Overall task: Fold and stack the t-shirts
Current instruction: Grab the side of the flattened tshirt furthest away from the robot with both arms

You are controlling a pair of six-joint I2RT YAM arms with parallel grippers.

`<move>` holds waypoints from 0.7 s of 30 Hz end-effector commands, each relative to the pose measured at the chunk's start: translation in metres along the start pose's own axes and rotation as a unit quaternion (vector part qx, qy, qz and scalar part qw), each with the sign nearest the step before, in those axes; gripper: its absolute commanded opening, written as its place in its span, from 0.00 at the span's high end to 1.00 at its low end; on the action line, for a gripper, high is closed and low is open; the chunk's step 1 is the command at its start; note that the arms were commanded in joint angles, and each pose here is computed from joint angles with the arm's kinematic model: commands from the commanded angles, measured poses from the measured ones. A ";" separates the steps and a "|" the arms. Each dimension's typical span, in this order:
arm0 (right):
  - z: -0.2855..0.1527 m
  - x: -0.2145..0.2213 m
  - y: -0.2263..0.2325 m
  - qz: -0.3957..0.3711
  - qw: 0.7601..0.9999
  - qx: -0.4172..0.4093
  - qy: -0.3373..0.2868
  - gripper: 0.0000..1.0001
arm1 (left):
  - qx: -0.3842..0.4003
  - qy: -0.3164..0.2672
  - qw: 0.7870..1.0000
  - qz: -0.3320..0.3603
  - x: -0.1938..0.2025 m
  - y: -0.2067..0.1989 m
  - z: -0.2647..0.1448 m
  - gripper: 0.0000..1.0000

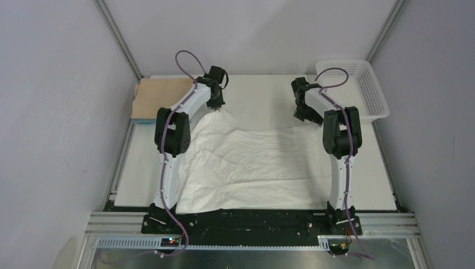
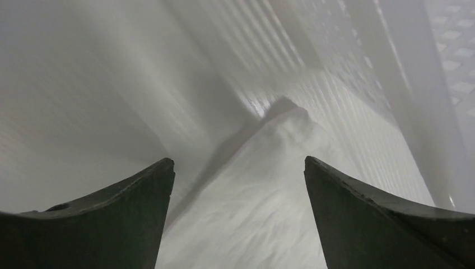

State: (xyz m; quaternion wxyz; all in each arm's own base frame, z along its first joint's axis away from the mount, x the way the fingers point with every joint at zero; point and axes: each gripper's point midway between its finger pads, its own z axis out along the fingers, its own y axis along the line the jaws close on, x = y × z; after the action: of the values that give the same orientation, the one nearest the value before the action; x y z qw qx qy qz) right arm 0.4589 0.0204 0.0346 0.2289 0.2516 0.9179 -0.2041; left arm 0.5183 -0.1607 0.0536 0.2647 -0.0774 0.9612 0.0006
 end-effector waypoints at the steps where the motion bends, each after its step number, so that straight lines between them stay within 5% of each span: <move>1: 0.007 0.020 -0.021 0.006 0.998 0.047 0.041 0.13 | 0.010 -0.039 0.999 -0.004 -0.023 -0.002 -0.035 1.00; 13: -0.002 0.006 -0.032 0.056 0.998 0.038 0.008 0.55 | 0.007 -0.050 0.999 -0.005 -0.023 0.003 -0.051 1.00; 21: 0.000 -0.005 -0.019 0.062 0.998 0.016 -0.005 0.92 | 0.002 -0.055 0.998 0.005 -0.025 0.007 -0.054 1.00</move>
State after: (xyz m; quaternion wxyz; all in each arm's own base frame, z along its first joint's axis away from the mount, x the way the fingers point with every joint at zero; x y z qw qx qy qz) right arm 0.4371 0.0042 0.0266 0.2087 0.2997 0.9055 -0.2159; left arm 0.5070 -0.1528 0.0737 0.2754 -0.0800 0.9580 0.0082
